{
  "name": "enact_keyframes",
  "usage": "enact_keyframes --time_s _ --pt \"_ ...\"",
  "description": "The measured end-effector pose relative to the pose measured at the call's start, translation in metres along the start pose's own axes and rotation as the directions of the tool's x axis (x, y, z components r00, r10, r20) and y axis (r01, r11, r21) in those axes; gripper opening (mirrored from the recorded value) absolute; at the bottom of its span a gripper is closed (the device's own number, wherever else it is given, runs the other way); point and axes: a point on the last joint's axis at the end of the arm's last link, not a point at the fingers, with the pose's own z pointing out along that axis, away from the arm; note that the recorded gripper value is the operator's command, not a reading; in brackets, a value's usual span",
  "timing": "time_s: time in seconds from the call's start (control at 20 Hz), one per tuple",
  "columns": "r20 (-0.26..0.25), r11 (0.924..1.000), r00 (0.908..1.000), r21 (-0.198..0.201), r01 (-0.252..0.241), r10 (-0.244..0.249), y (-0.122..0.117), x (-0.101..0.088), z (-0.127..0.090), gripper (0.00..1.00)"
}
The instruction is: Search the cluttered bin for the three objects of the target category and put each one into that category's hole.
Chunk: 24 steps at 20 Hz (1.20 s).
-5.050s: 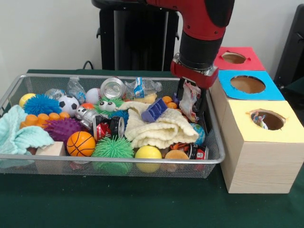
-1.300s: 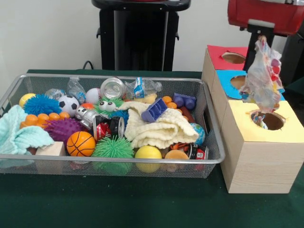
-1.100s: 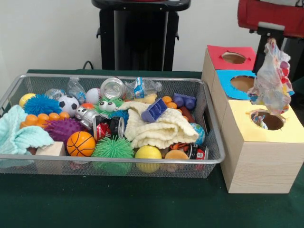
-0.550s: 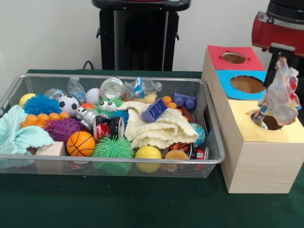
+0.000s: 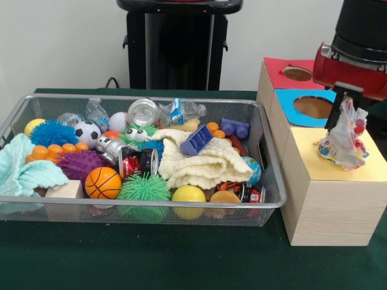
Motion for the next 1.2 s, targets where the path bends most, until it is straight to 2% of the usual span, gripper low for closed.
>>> enact_keyframes --time_s 0.5,0.7,0.75,1.2 --pt "-0.024 0.9998 0.9997 0.019 0.009 -0.009 0.005 0.007 0.027 0.0" --pt "-0.015 0.9995 0.9996 0.02 0.023 -0.023 0.013 0.009 0.027 0.0" --pt "-0.007 0.9994 0.9996 0.021 0.028 -0.028 0.015 0.009 0.026 1.0" --pt "-0.004 0.9995 0.9997 0.018 0.026 -0.026 0.017 0.008 0.024 1.0"
